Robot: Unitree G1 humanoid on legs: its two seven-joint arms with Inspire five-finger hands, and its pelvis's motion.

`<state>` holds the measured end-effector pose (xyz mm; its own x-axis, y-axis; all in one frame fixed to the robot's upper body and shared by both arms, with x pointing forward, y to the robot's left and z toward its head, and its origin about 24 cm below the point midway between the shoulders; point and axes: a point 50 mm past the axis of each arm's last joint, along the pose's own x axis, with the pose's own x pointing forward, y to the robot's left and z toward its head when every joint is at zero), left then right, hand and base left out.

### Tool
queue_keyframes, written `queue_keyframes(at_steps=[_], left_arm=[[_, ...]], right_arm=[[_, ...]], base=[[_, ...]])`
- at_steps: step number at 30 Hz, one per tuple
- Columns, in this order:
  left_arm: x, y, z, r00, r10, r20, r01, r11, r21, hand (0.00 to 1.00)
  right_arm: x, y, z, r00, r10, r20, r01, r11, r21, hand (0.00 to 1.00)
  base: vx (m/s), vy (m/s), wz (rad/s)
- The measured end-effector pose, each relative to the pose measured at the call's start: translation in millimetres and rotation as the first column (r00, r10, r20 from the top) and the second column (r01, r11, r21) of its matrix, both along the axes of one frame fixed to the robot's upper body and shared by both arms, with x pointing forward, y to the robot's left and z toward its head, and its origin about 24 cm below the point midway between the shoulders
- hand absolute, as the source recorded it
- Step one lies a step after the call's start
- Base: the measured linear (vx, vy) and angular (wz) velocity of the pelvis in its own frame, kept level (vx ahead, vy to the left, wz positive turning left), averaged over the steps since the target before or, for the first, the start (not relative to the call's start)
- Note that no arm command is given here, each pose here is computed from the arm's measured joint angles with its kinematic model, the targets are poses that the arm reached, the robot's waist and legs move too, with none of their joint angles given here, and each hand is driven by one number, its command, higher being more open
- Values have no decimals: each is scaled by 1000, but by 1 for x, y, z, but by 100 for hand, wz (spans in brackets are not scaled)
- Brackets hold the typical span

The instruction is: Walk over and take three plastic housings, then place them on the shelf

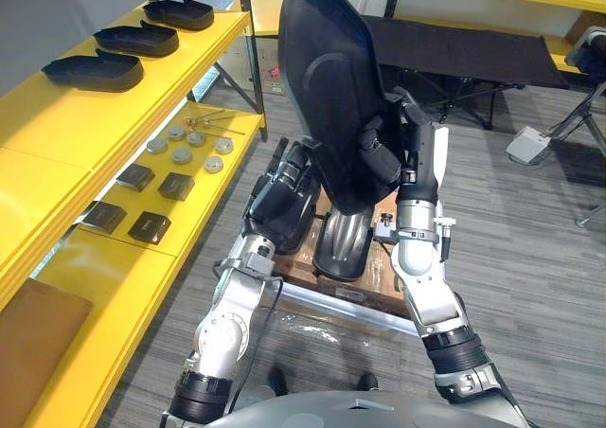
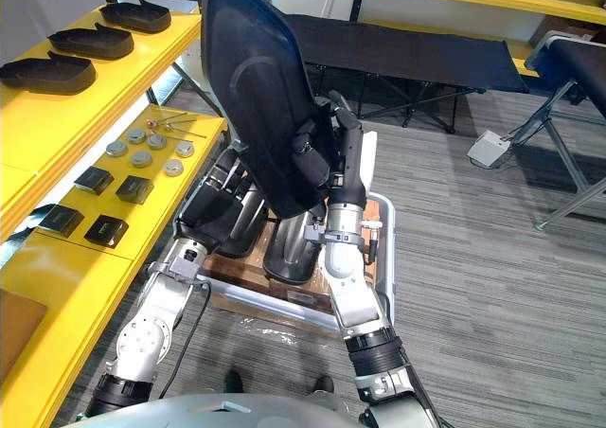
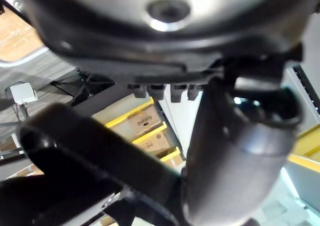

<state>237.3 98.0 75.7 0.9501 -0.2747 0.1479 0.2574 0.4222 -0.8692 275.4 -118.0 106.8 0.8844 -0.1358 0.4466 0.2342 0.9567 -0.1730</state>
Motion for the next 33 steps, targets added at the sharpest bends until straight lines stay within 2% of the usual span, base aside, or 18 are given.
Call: queue_keyframes(at_steps=[12, 15, 17, 21, 25, 28, 31, 33], left_arm=[[6, 4, 17, 997, 40, 60, -29, 986, -163, 100], [5, 7, 25, 992, 94, 86, -75, 976, -204, 100], [6, 11, 25, 985, 166, 56, -150, 965, -213, 100], [7, 29, 22, 933, 359, -25, -359, 924, -134, 100], [7, 43, 19, 894, 447, -23, -447, 888, -111, 100], [5, 44, 19, 886, 464, 22, -463, 886, -32, 100], [6, 34, 16, 907, 415, 76, -421, 898, 123, 100], [7, 25, 12, 927, 368, 78, -376, 910, 173, 100]], right_arm=[[-3, 7, -4, 998, -62, 2, 62, 996, 58, 0], [-4, 7, -6, 997, -79, -4, 79, 994, 80, 0], [-6, 7, -8, 996, -87, -13, 87, 992, 91, 0], [-6, 7, -6, 994, -111, -8, 111, 986, 125, 0], [-7, 6, -1, 994, -108, 4, 105, 979, 172, 0], [-7, 7, -1, 996, -85, 1, 84, 982, 167, 0], [-7, 13, -1, 999, -37, -5, 37, 987, 155, 0], [-7, 17, -1, 1000, -5, -7, 6, 990, 144, 0]], base=[[0, 0, 0], [0, 0, 0], [-10, 2, -2], [-9, 1, -2], [0, 0, 0], [0, 0, 0], [0, 0, 0], [0, 0, 0]])
